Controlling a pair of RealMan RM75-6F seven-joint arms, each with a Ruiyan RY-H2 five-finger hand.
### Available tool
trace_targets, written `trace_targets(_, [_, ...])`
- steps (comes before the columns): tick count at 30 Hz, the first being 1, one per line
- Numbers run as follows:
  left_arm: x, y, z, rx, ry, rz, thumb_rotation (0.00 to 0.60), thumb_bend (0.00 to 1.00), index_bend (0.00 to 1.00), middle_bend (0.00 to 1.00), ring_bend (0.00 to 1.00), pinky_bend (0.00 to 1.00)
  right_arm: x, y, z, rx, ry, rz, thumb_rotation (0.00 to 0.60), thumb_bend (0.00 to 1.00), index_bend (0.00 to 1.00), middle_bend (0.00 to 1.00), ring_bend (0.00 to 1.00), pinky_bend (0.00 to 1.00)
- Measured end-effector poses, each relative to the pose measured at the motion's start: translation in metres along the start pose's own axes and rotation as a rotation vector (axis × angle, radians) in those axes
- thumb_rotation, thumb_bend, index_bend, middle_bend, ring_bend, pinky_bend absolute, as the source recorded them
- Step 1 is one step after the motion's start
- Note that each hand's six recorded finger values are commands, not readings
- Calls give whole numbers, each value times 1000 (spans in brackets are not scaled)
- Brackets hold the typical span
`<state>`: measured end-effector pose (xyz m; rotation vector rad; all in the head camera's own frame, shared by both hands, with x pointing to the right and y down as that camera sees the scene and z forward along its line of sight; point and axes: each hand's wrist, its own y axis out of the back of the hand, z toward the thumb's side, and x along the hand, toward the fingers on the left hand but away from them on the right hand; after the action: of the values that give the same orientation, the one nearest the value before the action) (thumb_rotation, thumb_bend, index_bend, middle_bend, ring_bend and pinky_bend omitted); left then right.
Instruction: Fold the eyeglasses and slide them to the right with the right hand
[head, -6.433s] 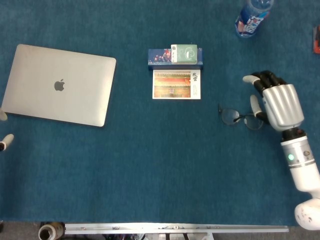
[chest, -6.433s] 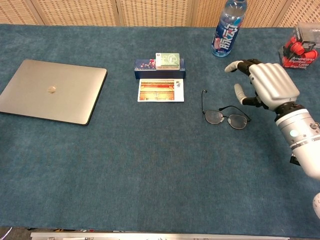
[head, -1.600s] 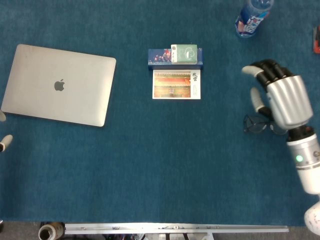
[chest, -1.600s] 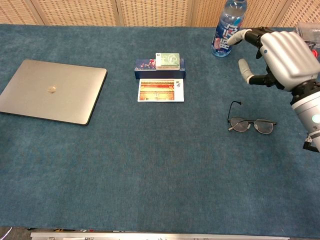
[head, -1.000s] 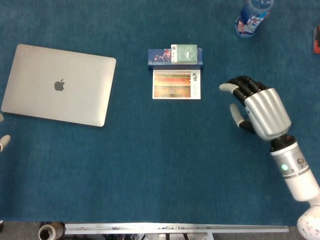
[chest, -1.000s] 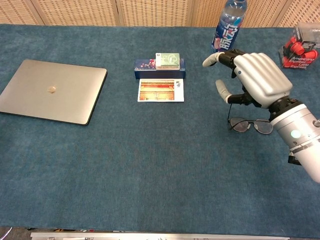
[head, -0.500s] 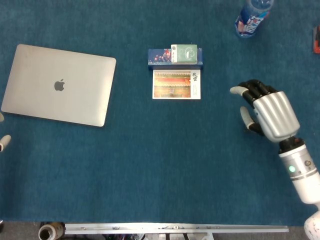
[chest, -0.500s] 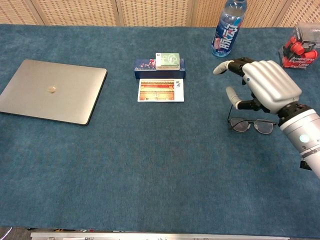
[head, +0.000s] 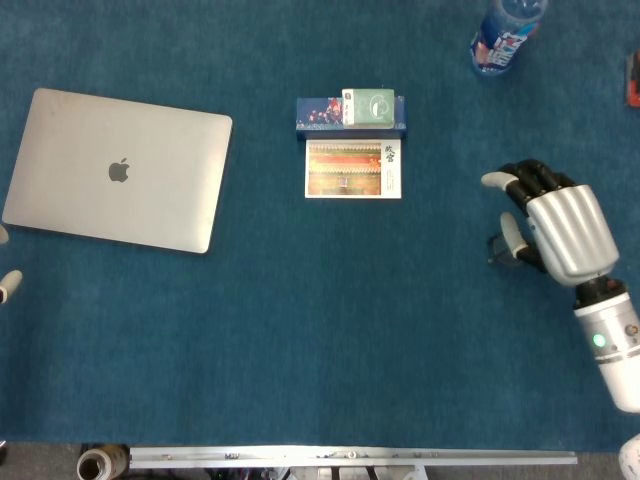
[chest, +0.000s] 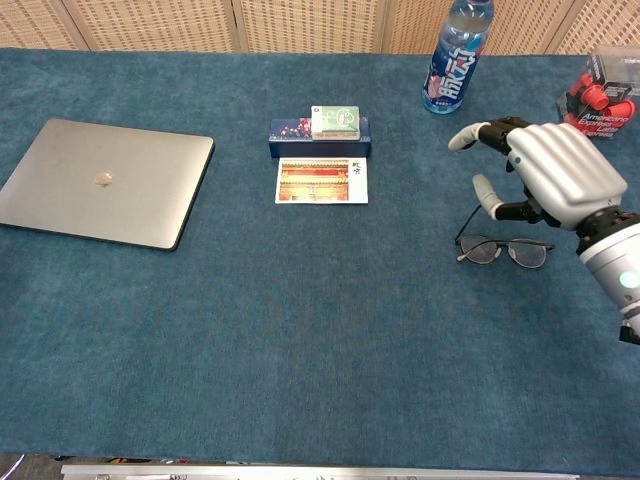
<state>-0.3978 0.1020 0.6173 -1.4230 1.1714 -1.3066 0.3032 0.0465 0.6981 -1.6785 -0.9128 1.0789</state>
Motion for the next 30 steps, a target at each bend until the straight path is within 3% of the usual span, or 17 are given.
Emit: trace_targets(30, [1,-2,3,7,-6,-10,600,0,505,477,353,538,30,-6,-45,41,-160,46,600,498,311,322,239,450])
